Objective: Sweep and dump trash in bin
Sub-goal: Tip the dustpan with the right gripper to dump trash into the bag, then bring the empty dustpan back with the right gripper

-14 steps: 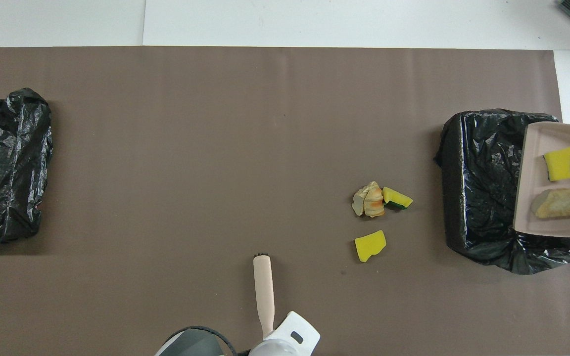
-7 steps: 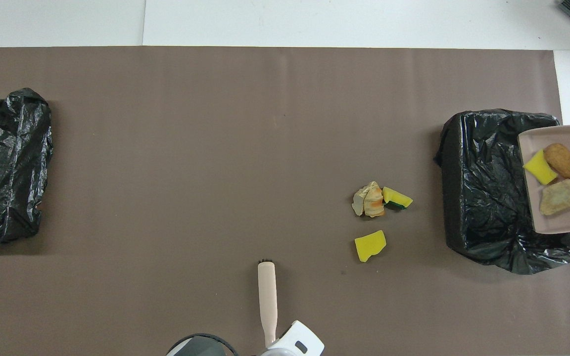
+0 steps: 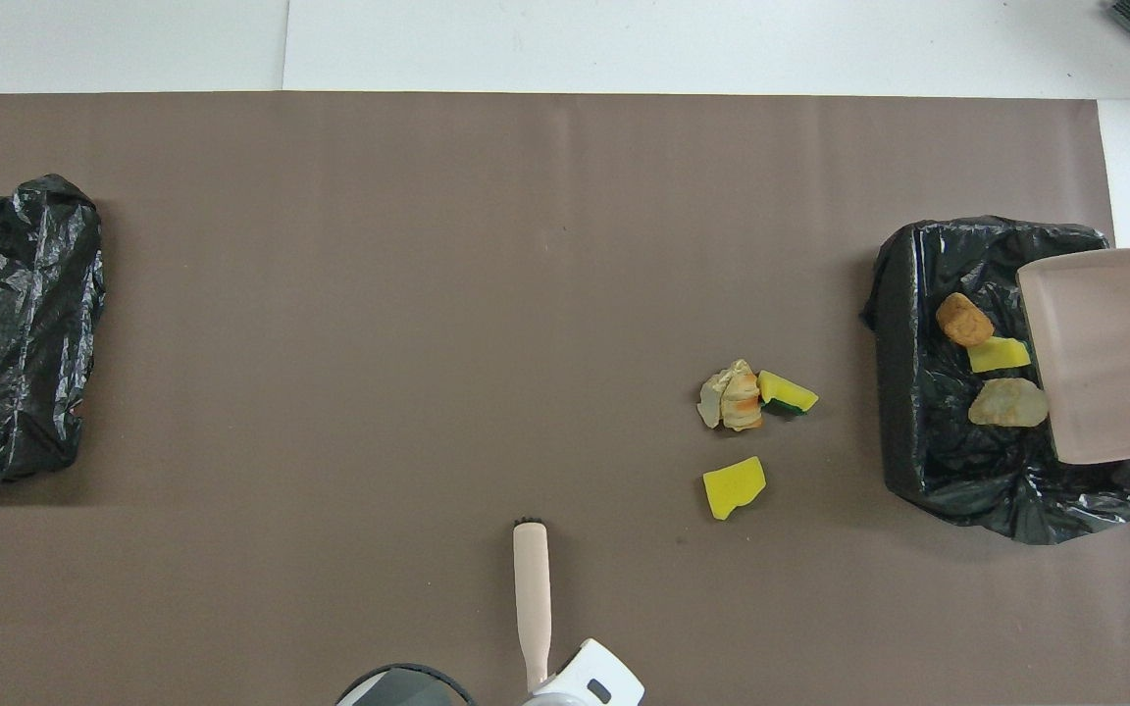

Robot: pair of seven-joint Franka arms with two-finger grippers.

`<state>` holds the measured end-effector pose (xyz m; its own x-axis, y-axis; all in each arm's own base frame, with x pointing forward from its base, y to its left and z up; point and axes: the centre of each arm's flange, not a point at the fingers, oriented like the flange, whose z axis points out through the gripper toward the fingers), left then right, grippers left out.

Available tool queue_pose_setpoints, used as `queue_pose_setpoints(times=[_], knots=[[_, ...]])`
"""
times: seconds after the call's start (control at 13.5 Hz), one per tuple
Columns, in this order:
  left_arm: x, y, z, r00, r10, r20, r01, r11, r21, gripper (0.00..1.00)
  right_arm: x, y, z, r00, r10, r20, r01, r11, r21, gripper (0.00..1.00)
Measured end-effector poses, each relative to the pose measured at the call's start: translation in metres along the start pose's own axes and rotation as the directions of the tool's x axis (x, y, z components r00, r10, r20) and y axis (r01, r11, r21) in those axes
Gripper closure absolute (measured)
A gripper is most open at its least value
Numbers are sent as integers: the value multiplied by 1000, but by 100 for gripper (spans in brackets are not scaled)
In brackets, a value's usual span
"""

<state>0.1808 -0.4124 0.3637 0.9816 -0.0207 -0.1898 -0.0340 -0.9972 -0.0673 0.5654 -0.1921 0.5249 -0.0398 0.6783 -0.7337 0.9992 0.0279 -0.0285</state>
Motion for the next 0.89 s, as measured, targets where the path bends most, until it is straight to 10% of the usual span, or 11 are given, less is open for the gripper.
queue_pose_setpoints(times=[0.3,0.44,0.89], knots=[[-3,5,6,1000,2,11,-2,1000,-3,74,-24,-13,-24,998,54,21,-54,998,24,68],[-7,7,8,1000,-1,27,2,1000,-9,74,-45,-32,-52,982,173,-72,-171,985,34,68],[-7,7,10,1000,-2,32,2,1000,-8,69,11,-35,-127,743,630,-224,-593,776,214,68]])
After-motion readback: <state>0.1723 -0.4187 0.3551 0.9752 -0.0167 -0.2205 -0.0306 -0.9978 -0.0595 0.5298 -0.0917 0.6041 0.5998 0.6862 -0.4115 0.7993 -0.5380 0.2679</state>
